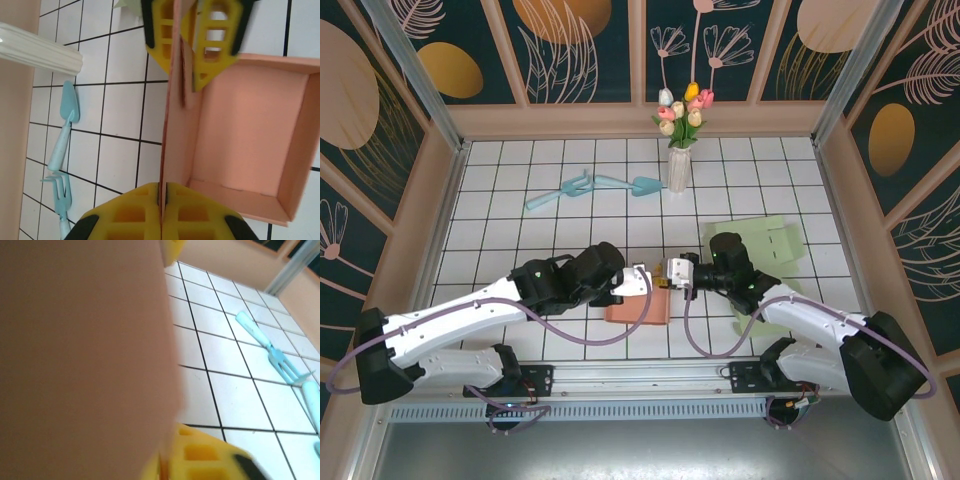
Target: Fold the paper box
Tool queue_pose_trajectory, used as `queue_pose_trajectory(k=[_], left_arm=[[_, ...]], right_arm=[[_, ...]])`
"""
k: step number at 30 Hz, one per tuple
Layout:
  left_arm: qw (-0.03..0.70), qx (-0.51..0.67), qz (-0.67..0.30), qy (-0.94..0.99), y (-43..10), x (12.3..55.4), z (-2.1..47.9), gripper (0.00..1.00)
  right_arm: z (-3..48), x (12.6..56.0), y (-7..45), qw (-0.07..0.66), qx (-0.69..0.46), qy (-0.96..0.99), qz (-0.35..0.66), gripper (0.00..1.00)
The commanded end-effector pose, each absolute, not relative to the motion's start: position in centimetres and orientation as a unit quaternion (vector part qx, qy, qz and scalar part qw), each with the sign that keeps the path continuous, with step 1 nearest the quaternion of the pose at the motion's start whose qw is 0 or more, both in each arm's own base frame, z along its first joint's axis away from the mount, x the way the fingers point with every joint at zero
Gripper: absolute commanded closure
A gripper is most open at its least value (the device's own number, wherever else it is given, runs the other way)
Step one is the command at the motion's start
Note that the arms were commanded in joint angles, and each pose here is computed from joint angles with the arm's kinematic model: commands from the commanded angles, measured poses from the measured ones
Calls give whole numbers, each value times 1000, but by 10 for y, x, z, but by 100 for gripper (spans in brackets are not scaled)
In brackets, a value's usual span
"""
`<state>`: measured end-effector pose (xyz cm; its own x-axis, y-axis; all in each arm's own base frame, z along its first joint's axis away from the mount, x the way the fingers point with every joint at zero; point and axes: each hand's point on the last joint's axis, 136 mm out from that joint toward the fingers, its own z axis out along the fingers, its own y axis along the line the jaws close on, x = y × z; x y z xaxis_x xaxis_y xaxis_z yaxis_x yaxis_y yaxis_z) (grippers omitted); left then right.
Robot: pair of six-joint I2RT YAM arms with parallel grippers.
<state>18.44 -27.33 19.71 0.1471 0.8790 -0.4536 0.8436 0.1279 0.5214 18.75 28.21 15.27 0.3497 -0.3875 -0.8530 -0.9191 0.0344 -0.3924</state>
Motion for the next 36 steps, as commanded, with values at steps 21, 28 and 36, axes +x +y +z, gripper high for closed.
queue_pose_trajectory(k=[21, 28, 36], left_arm=[[438, -52, -120, 889, -178, 303, 270, 9], [316, -55, -156, 934, -209, 292, 201, 13], [230, -76, -227, 943, -234, 269, 157, 25]], right_arm=[[164, 201, 266, 586, -607, 493, 212, 100], [158, 202, 267, 584, -605, 496, 217, 100], [154, 209, 265, 587, -597, 508, 203, 100]])
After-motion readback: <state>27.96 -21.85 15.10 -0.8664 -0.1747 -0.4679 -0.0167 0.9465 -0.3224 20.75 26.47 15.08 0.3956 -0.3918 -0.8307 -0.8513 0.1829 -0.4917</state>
